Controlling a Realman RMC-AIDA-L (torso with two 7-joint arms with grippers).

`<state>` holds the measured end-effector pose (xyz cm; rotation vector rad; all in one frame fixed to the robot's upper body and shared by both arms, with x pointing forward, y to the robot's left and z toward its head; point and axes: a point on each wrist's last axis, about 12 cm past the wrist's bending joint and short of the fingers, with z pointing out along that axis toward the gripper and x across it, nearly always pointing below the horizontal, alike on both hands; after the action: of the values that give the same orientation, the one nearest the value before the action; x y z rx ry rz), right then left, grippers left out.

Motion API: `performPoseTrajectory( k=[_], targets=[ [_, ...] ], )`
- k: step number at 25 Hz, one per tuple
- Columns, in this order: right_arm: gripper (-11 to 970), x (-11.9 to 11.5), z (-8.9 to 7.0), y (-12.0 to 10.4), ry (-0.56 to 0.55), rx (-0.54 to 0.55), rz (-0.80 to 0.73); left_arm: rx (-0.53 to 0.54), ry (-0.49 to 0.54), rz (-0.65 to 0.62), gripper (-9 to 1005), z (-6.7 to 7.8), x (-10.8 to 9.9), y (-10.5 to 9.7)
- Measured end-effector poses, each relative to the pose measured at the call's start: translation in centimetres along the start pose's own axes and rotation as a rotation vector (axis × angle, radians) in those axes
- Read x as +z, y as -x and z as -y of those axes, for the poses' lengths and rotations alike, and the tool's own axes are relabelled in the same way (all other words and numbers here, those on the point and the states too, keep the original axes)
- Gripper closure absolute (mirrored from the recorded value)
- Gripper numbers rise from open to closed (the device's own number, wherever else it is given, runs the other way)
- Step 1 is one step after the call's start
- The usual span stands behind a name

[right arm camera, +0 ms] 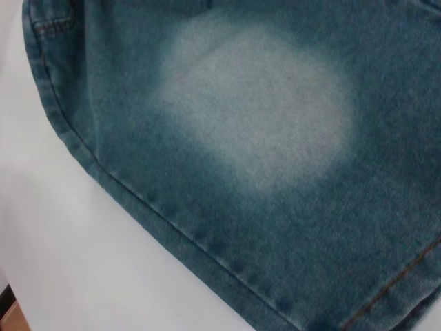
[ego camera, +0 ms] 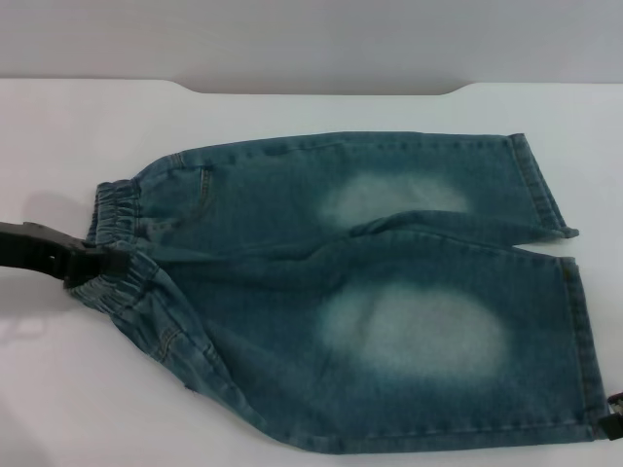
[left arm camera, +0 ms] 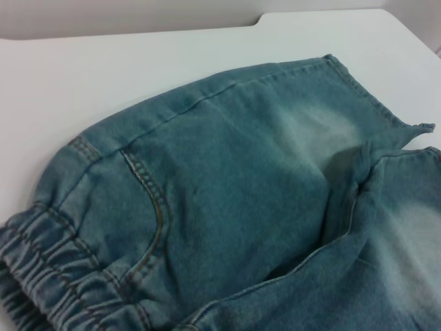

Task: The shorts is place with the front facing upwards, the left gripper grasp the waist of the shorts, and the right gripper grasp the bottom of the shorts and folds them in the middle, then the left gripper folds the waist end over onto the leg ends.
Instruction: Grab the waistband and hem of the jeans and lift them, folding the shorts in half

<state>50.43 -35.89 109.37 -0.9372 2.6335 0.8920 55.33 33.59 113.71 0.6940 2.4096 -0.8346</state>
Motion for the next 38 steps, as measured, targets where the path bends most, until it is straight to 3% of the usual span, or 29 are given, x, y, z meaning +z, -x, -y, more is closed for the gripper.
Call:
performPoseTrajectory(
  k=[38],
  targets=[
    [536,1.1,-0.4,1.5,-0.001,-0.017,-0.030,0.015,-0.002,-0.008,958,0.1,0.3,0.4]
  ],
)
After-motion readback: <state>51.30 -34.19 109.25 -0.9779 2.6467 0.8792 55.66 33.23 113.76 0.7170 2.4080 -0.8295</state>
